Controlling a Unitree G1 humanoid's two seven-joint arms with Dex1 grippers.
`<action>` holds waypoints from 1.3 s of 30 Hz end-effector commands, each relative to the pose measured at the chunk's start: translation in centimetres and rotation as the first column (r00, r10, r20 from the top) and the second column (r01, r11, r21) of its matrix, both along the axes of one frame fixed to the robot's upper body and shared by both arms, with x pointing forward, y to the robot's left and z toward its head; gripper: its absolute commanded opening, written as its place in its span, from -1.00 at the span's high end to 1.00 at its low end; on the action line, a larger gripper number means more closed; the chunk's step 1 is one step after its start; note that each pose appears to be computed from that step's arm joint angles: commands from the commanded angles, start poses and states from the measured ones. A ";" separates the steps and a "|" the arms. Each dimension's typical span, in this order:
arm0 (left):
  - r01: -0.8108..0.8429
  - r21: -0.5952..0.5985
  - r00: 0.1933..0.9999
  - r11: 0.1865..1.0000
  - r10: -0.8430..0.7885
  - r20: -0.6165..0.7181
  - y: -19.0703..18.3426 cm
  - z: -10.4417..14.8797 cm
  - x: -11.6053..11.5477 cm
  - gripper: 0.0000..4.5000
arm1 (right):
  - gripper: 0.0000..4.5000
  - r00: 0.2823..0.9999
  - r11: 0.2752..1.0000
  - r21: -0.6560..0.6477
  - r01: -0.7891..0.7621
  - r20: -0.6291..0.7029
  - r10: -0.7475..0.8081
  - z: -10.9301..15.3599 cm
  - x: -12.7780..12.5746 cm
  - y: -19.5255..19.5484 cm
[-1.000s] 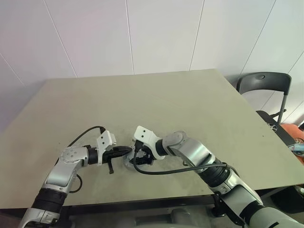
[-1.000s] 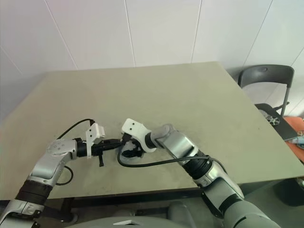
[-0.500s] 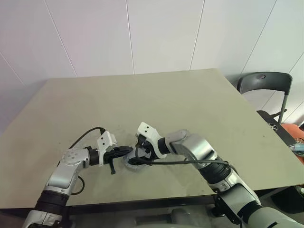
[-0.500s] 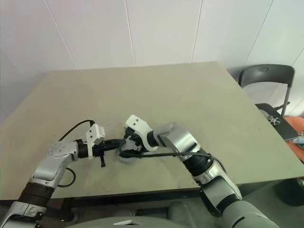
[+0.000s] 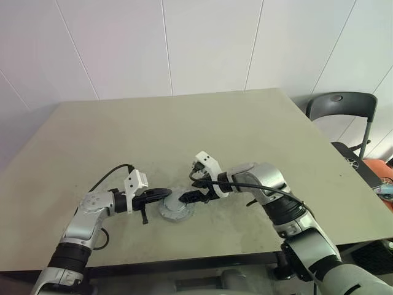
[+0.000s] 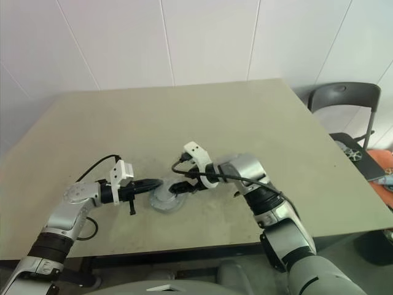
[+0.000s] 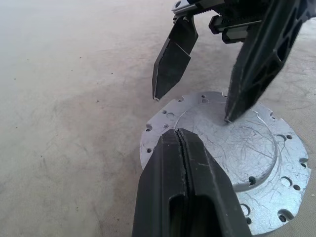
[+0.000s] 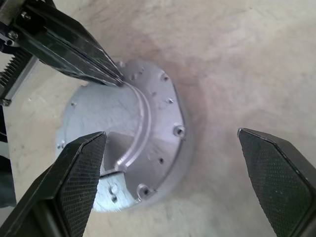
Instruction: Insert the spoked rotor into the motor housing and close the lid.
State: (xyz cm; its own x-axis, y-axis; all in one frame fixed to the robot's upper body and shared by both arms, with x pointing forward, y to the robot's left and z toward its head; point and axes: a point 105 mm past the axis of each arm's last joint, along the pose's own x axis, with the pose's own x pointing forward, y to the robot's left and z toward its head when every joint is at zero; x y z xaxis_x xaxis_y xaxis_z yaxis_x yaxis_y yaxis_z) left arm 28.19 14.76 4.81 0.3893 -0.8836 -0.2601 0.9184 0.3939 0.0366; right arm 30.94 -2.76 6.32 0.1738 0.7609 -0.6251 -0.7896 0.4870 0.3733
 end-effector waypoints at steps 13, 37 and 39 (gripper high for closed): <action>0.003 0.072 0.994 0.997 0.005 -0.112 0.3 -1.1 -1.1 1.00 | -0.98 0.875 0.994 0.082 0.076 -0.483 -0.028 -1.6 -5.1 1.4; -0.016 0.079 0.995 0.997 0.024 -0.095 -0.4 1.1 -0.6 1.00 | 0.38 0.838 0.954 0.260 0.153 -0.546 0.014 1.2 -4.5 4.1; -0.020 0.079 0.995 0.997 0.028 -0.094 -0.3 1.1 -0.6 1.00 | 0.38 0.837 0.959 0.241 0.149 -0.548 0.007 0.9 -4.6 4.1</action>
State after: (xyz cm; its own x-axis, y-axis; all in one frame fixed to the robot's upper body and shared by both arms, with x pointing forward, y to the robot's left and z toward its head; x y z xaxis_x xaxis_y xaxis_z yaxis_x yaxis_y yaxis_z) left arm 28.21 14.70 7.54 0.4100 -0.8580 -0.3093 0.9057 0.4230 0.0272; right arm 26.91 -0.38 6.25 -0.0225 0.9047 -0.4254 -0.3449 0.3924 0.8527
